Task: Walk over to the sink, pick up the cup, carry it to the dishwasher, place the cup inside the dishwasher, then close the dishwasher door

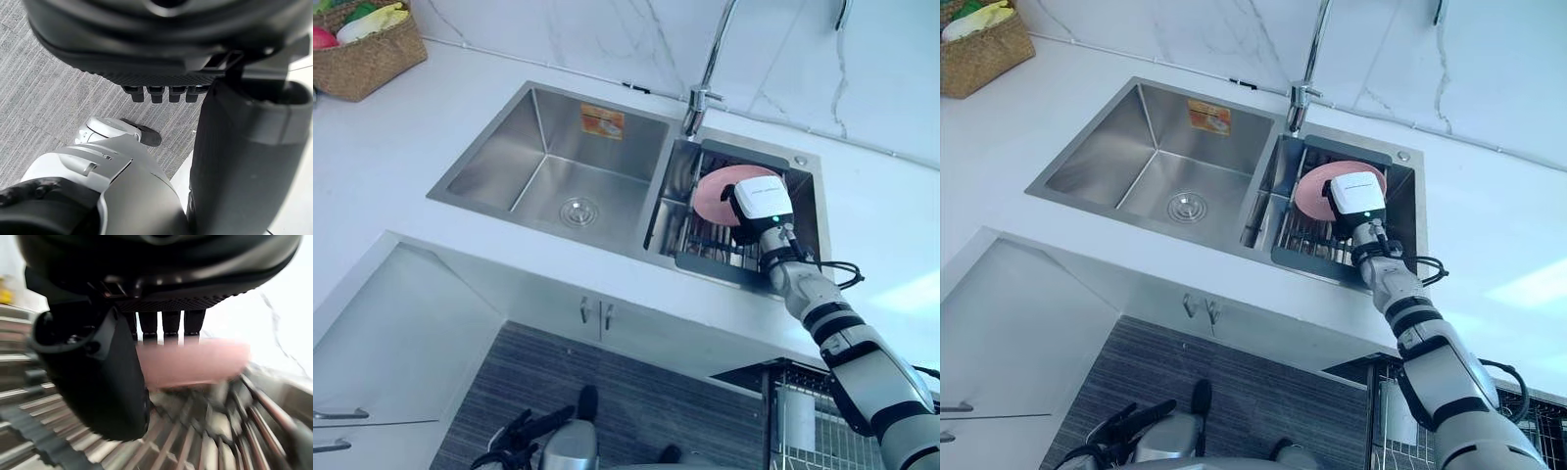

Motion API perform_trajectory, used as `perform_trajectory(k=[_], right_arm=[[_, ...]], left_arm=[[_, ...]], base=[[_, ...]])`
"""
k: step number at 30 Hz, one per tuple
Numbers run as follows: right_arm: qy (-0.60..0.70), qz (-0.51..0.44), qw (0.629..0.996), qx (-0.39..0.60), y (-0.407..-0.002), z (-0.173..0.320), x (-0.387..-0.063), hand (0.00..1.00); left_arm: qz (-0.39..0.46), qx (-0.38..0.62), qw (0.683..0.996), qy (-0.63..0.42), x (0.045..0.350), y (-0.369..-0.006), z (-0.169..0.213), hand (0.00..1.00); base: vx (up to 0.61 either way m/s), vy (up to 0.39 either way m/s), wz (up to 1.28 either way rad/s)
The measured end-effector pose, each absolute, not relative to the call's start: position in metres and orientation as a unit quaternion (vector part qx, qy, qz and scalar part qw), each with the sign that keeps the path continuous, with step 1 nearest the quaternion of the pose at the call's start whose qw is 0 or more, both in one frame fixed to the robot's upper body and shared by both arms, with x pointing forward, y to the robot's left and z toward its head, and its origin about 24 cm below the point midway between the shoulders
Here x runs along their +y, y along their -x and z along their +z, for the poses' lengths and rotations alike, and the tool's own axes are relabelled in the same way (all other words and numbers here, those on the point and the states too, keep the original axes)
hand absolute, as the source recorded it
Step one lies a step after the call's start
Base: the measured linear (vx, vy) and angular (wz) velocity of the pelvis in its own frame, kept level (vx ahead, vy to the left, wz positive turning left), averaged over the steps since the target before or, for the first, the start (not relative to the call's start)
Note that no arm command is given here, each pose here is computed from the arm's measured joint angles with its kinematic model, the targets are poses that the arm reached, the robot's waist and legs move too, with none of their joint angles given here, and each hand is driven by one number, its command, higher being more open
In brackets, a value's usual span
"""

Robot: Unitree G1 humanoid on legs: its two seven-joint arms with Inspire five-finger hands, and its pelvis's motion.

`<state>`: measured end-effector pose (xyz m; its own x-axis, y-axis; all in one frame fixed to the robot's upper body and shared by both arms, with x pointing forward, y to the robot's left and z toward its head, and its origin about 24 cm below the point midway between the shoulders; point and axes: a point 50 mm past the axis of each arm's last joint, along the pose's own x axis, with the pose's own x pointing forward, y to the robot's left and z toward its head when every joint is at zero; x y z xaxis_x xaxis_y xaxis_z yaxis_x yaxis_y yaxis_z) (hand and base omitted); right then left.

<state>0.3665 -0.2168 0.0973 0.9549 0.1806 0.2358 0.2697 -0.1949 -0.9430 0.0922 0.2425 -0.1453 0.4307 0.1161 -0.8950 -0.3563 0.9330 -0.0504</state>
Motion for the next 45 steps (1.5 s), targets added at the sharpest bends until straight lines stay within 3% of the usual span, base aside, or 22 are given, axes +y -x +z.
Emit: perform_trajectory(k=[6, 12, 21, 25, 30, 37, 45], right_arm=[[0.802, 0.0, 0.558, -0.213, -0.365, 0.106, -0.205, 0.0], [0.806, 0.003, 0.549, -0.223, -0.366, 0.111, -0.206, 0.0], [0.789, -0.025, 0.554, -0.263, -0.366, 0.128, -0.205, 0.0], [0.741, -0.07, 0.588, -0.317, -0.361, 0.158, -0.199, 0.0], [0.678, -0.163, 0.625, -0.35, -0.342, 0.187, -0.224, 0.0], [0.625, -0.237, 0.628, -0.399, -0.307, 0.201, -0.237, 0.0], [0.643, -0.333, 0.626, -0.289, -0.254, 0.172, -0.302, 0.0]], left_arm=[[0.135, 0.513, 0.839, 0.119, 0.243, -0.092, -0.145, 1.0], [0.134, 0.512, 0.84, 0.118, 0.243, -0.093, -0.145, 1.0], [0.126, 0.512, 0.842, 0.113, 0.242, -0.091, -0.145, 1.0], [0.129, 0.517, 0.839, 0.111, 0.243, -0.086, -0.146, 1.0], [0.127, 0.528, 0.834, 0.097, 0.242, -0.082, -0.148, 1.0], [0.126, 0.547, 0.824, 0.082, 0.244, -0.074, -0.15, 1.0], [0.109, 0.57, 0.813, 0.052, 0.243, -0.067, -0.153, 1.0]], base=[[-0.01, -0.001, 0.0], [0.01, -0.009, -0.03], [-0.01, -0.001, -0.11], [-0.03, 0.01, -0.3], [-0.01, 0.022, -0.31], [0.03, 0.018, -0.33], [0.01, 0.035, -0.33]])
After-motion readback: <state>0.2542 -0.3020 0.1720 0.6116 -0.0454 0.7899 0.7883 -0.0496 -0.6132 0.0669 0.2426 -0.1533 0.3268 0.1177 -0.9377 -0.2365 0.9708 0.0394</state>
